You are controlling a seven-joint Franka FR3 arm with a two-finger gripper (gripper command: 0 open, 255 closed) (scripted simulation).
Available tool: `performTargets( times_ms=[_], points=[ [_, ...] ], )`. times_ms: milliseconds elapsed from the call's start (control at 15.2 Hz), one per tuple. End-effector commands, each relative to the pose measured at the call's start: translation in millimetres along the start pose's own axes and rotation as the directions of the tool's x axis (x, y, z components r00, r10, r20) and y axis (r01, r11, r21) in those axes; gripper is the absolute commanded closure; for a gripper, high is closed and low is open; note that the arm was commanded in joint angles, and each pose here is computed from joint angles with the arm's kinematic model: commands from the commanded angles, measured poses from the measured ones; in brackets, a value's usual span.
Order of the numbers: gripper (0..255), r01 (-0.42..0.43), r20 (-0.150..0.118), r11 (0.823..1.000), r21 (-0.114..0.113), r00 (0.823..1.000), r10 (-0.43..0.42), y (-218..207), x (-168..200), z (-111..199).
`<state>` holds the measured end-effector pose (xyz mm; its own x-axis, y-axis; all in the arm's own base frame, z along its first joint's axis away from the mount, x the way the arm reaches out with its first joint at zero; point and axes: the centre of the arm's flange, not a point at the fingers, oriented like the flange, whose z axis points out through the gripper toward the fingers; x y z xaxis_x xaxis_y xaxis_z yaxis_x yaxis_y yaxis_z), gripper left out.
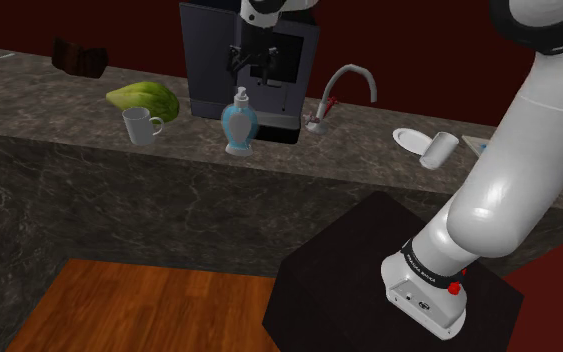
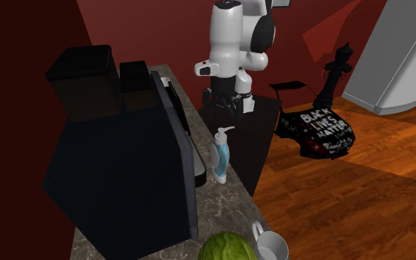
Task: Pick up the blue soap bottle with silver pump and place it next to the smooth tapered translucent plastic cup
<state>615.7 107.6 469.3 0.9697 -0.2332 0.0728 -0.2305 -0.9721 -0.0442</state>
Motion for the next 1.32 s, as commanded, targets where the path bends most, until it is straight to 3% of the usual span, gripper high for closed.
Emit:
performTargets(
  times_ms=[0,528,1056,1122,1254],
  points=[
    [0,-0.02,0.001,1.0,0.011,1.0,0.02,-9.8,18.4,12.6],
    [0,-0.021,0.001,1.0,0.012,1.0,0.021,-10.6,19.1,53.0],
    [0,-0.021,0.001,1.0,0.012,1.0,0.021,-10.6,19.1,53.0],
    [255,-0.021,0.001,1.0,0.012,1.0,0.021,-10.6,19.1,53.0],
    [255,-0.021,0.001,1.0,0.012,1.0,0.021,-10.6,19.1,53.0]
  ],
)
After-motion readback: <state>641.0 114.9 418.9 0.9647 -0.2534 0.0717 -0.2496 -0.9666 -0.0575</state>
